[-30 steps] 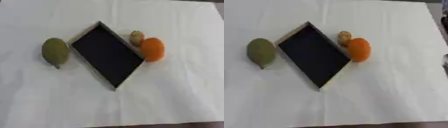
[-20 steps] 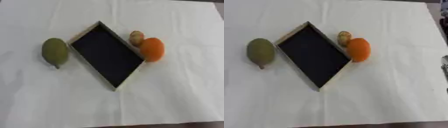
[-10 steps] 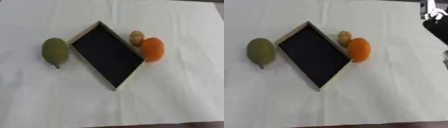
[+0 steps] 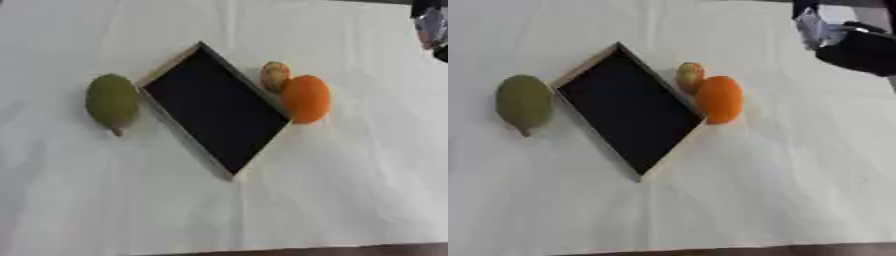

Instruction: Pick up objects on the table and place them in the box.

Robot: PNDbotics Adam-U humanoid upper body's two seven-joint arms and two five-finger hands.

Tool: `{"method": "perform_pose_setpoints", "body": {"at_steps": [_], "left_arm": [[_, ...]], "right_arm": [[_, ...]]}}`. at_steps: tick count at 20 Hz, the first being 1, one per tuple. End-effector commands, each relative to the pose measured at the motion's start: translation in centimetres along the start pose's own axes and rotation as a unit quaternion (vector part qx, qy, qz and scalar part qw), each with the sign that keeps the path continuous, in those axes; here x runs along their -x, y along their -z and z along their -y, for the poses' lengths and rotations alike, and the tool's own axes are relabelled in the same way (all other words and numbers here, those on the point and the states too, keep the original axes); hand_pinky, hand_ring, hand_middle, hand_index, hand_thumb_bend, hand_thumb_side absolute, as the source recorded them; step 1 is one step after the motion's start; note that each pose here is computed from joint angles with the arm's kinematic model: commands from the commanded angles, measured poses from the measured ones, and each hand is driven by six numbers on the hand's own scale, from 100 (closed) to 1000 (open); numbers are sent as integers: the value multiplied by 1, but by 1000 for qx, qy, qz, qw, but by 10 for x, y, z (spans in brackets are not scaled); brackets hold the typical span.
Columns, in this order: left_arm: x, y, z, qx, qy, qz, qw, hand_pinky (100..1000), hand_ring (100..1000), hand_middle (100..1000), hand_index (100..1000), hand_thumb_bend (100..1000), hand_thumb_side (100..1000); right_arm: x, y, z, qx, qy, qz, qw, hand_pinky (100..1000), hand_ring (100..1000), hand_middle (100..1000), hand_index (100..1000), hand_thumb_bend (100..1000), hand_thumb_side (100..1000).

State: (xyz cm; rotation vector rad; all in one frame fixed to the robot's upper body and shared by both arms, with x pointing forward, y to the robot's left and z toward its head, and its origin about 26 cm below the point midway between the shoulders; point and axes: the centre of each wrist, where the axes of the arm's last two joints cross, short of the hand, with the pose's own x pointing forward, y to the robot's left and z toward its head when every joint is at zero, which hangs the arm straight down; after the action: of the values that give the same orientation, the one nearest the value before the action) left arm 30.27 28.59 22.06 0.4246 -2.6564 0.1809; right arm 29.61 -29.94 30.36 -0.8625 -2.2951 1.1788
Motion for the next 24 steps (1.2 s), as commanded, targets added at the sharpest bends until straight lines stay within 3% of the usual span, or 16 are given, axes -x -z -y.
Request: {"method": "perform_pose_setpoints", "body": {"at_steps": [1, 12, 17, 24], "left_arm": [[-5, 5, -1, 11, -1, 11, 1000, 679, 692, 742, 820, 323, 625], [-5, 4, 1, 17, -5, 7, 1000, 678, 694, 744, 820, 318, 626], [-5, 5, 2, 20, -8, 6, 1000, 678, 695, 744, 820, 318, 626], [-5, 5, 3, 22, -11, 5, 1000, 678, 695, 745, 819, 310, 627]], "right_arm": [[-5, 2, 9, -56, -49, 10, 997, 878, 779, 743, 845, 100, 404], [-5, -2, 8, -207, -77, 8, 975, 883, 801, 765, 857, 100, 499], [-7, 1, 5, -245, -84, 12, 966, 885, 814, 784, 864, 100, 535], [-11, 3, -1, -265, -88, -13, 960, 884, 817, 807, 880, 100, 518]]}}
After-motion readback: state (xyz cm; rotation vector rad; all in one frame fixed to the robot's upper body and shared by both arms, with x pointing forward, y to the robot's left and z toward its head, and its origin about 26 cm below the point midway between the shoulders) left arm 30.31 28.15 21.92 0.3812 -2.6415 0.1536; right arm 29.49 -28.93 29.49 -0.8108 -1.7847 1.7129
